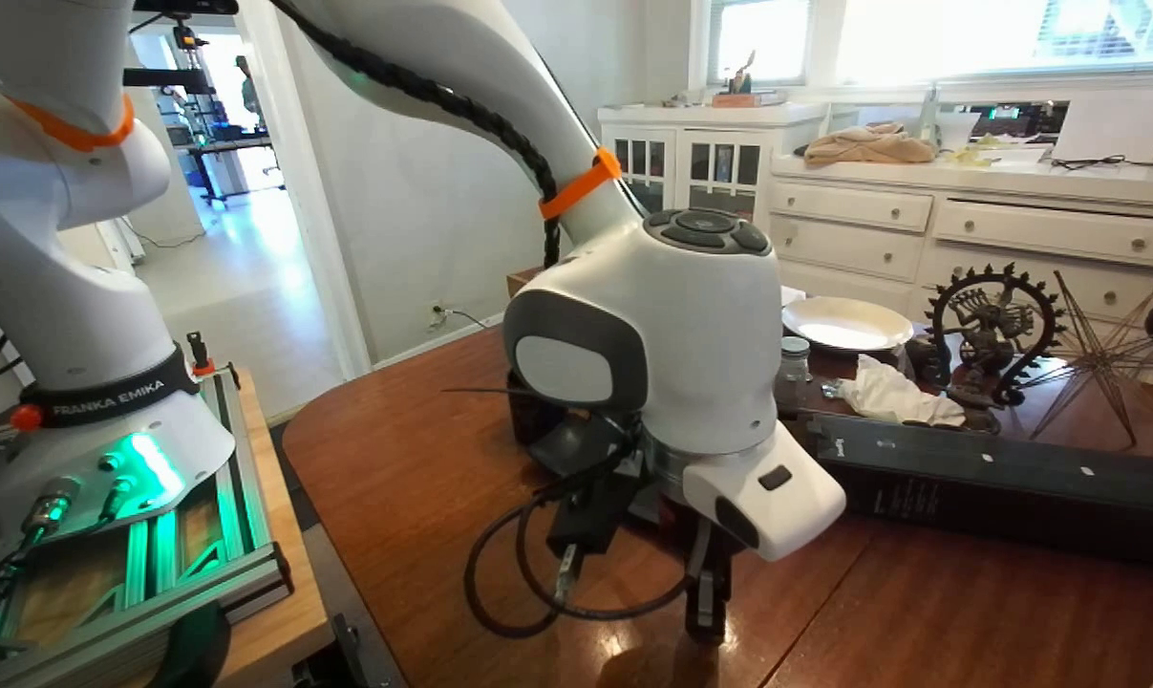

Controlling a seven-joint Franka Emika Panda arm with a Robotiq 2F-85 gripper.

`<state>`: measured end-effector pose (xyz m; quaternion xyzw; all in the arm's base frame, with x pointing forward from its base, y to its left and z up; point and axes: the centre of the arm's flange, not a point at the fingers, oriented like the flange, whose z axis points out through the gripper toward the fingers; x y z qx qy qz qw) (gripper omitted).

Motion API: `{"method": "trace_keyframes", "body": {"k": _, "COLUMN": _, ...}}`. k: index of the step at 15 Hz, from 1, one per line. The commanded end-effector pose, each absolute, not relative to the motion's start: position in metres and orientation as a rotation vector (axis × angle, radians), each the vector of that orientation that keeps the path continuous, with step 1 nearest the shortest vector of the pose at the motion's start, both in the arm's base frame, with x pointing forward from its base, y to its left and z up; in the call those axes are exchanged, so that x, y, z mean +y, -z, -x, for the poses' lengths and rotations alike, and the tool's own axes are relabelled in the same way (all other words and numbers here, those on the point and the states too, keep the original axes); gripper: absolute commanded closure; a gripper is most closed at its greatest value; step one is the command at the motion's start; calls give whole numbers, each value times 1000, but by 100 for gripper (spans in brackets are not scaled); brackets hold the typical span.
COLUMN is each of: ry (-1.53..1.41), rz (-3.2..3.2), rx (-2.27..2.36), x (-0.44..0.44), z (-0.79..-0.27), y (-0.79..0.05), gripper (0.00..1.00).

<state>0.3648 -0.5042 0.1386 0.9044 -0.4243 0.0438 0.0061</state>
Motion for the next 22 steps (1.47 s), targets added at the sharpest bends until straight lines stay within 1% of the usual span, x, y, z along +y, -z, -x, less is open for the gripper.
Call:
{"method": "trace_keyframes", "body": {"k": 1, "ry": -198, "rz": -2852, "rx": -1348, "x": -502, "z": -369, "y": -150, "gripper": 92}}
{"method": "trace_keyframes", "body": {"k": 22, "ry": -206, "rz": -2859, "rx": -1364, "x": -488, "z": -387, "y": -143, "gripper": 92}}
